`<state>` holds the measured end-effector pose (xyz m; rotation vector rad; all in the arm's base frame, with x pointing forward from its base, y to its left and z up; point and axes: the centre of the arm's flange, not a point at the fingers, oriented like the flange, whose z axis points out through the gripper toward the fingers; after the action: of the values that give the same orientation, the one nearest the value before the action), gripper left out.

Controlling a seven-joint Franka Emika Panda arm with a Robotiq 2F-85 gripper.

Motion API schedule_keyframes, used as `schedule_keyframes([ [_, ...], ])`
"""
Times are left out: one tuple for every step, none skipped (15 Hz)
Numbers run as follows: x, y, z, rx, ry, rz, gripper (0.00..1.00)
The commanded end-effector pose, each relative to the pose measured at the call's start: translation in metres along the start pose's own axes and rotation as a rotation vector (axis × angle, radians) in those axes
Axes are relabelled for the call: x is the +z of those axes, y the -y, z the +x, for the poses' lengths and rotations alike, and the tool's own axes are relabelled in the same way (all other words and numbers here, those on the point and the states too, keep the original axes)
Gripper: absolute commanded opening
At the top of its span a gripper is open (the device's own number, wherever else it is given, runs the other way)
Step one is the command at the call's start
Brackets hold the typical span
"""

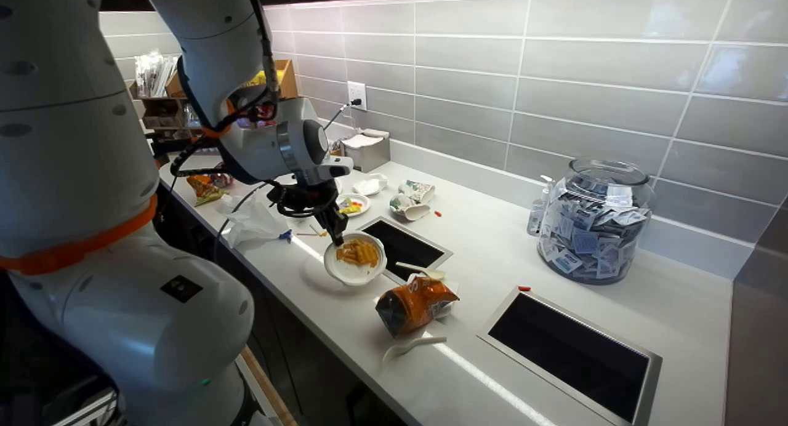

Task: Pour the contents from the white plate into the left bin

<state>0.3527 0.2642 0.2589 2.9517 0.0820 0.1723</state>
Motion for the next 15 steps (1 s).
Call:
schedule_keyframes([
  [-0.012,0.001,-0.004,-0.004,-0.032,-0.032,0.01],
  [-0.015,0.001,-0.003,-0.008,-0.039,-0.031,0.01],
  [-0.018,0.002,-0.001,-0.012,-0.049,-0.03,0.01],
  [-0.02,0.002,0.0,-0.015,-0.058,-0.029,0.01],
  [-0.023,0.003,0.002,-0.021,-0.067,-0.031,0.01],
  [-0.025,0.003,0.004,-0.026,-0.076,-0.03,0.01],
  [-0.027,0.004,0.006,-0.03,-0.083,-0.031,0.01],
  [-0.028,0.004,0.008,-0.035,-0.09,-0.031,0.01],
  [-0.03,0.005,0.011,-0.037,-0.096,-0.032,0.01],
  [-0.032,0.005,0.013,-0.041,-0.103,-0.031,0.01],
  [-0.033,0.005,0.016,-0.044,-0.112,-0.033,0.01],
  [-0.035,0.005,0.019,-0.047,-0.119,-0.032,0.01],
  [-0.036,0.005,0.022,-0.05,-0.124,-0.034,0.01],
  [-0.037,0.005,0.025,-0.054,-0.131,-0.034,0.01],
  [-0.038,0.005,0.028,-0.059,-0.139,-0.031,0.01],
])
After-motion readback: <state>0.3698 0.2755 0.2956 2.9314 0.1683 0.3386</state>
